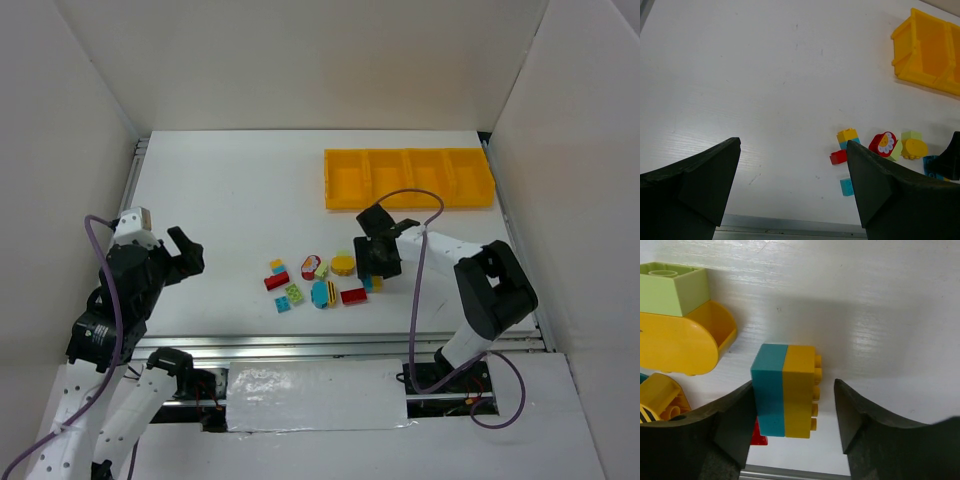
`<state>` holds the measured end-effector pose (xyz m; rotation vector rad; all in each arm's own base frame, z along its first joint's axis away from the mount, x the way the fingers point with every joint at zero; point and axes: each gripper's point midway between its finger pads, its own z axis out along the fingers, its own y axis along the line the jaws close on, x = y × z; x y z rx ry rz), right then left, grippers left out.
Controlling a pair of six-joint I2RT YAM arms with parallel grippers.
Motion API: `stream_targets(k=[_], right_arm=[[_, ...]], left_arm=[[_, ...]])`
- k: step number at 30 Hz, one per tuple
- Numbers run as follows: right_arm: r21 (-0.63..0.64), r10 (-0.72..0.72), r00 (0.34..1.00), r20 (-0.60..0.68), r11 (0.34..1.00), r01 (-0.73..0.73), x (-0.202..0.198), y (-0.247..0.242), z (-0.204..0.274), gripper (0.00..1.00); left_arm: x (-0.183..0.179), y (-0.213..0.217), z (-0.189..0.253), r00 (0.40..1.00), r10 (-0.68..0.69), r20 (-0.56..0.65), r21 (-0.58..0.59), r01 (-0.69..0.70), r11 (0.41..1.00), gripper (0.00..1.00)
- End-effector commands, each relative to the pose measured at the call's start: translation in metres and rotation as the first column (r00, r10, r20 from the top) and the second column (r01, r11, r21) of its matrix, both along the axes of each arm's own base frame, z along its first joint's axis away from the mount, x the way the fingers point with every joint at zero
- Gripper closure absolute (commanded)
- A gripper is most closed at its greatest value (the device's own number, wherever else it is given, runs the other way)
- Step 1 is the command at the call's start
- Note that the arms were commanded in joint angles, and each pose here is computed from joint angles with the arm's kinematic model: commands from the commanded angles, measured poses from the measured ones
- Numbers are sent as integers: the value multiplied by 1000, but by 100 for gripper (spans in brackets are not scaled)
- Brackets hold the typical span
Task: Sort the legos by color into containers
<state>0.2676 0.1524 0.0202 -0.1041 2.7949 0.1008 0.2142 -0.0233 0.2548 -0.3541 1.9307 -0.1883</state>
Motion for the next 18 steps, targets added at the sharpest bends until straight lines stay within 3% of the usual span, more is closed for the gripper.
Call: stream_targets(k=[1,2,5,6,10,15,18], right_arm=[[-7,-25,999,38,1000,25,9,2,12,36],[-11,-31,999,41,999,32,10,0,12,39],[-32,-52,997,59,998,54,12,-5,15,61],[-37,-65,995,70,997,68,14,-6,18,73],[-45,-97,987,131,994,104,21,-12,37,97],[42,-119,952,281,993,112,25,-7,100,100],[149,-35,920,391,989,-25,7,25,144,100]], left_arm=[[6,-5,7,999,-19,33,-10,19,1000,1],[6,-5,7,999,-19,33,-10,19,1000,1],[6,-5,7,999,-18,32,-11,18,1000,0],[7,-5,7,999,-16,30,-11,16,1000,0],[8,-7,7,999,-29,31,-13,29,999,1],[15,-32,6,992,-127,6,-82,127,989,1],[20,-70,1,968,-251,5,-251,244,937,1]])
